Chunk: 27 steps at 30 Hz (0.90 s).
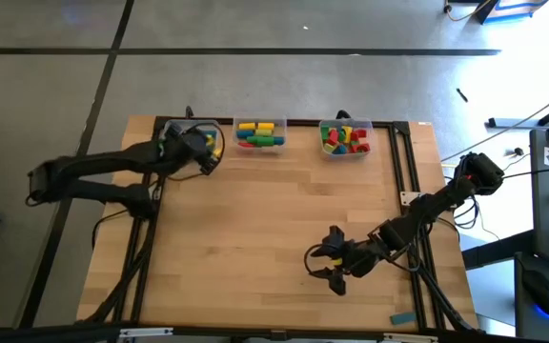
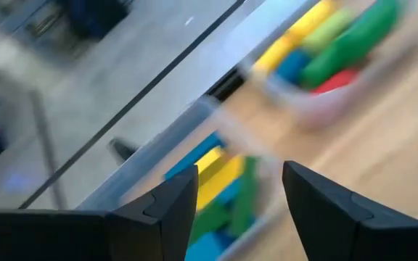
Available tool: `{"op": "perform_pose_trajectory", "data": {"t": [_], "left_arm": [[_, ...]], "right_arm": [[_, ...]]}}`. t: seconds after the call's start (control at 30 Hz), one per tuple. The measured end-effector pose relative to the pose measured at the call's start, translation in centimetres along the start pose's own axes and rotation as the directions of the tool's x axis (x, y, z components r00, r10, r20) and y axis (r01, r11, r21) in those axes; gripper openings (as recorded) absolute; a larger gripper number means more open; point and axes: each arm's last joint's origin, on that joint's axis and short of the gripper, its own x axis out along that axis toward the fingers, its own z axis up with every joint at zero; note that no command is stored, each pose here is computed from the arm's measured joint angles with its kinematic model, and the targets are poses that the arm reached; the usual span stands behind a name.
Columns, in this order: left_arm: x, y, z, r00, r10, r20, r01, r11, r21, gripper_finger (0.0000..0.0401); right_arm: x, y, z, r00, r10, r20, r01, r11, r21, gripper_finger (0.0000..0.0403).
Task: Sort blocks by size
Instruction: Put the blue rectangular block into the left transparent bin
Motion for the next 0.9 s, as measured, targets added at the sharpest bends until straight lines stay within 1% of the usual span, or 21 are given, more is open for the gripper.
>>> {"op": "perform_pose_trajectory", "data": {"t": [0.1, 0.2, 0.3, 0.43, 0.57, 0.7, 0.8, 0.9], "left_arm": [[-1.9, -0.6, 0.3, 0.992, -0.088, 0.094, 0.089, 0.996, -0.007, 0.0198], [-3.6, -1.3, 0.4, 0.966, -0.191, 0.175, 0.193, 0.981, 0.005, 0.0198], [-5.0, -2.3, 0.5, 0.922, -0.305, 0.239, 0.310, 0.951, 0.018, 0.0198], [-6.5, -4.2, 0.7, 0.848, -0.445, 0.289, 0.442, 0.894, 0.078, 0.0198], [-7.4, -6.2, 0.5, 0.798, -0.520, 0.304, 0.504, 0.853, 0.138, 0.0198], [-7.8, -8.5, 0.3, 0.765, -0.567, 0.304, 0.537, 0.823, 0.185, 0.0198], [-7.8, -10.3, 0.1, 0.749, -0.591, 0.299, 0.549, 0.807, 0.219, 0.0198], [-7.5, -12.1, -0.1, 0.740, -0.606, 0.292, 0.550, 0.795, 0.257, 0.0198]], "right_arm": [[0.0, -0.1, 0.1, 0.999, -0.027, 0.028, 0.027, 1.000, 0.001, 0.0264], [0.0, -0.1, 0.1, 0.999, -0.035, 0.036, 0.035, 0.999, 0.002, 0.0264], [0.0, 0.0, 0.0, 0.999, -0.027, 0.030, 0.027, 1.000, -0.002, 0.0264], [-0.6, 1.3, -0.7, 1.000, 0.021, -0.005, -0.021, 0.999, -0.031, 0.0264], [-1.5, 2.8, -1.1, 0.998, 0.047, -0.032, -0.048, 0.998, -0.029, 0.0264], [-2.8, 4.2, -1.2, 0.995, 0.021, -0.095, -0.020, 1.000, 0.011, 0.0264], [-4.0, 5.0, -1.3, 0.988, -0.008, -0.157, 0.017, 0.998, 0.060, 0.0264], [-4.9, 5.4, -1.8, 0.968, -0.021, -0.249, 0.059, 0.988, 0.145, 0.0264]]}}
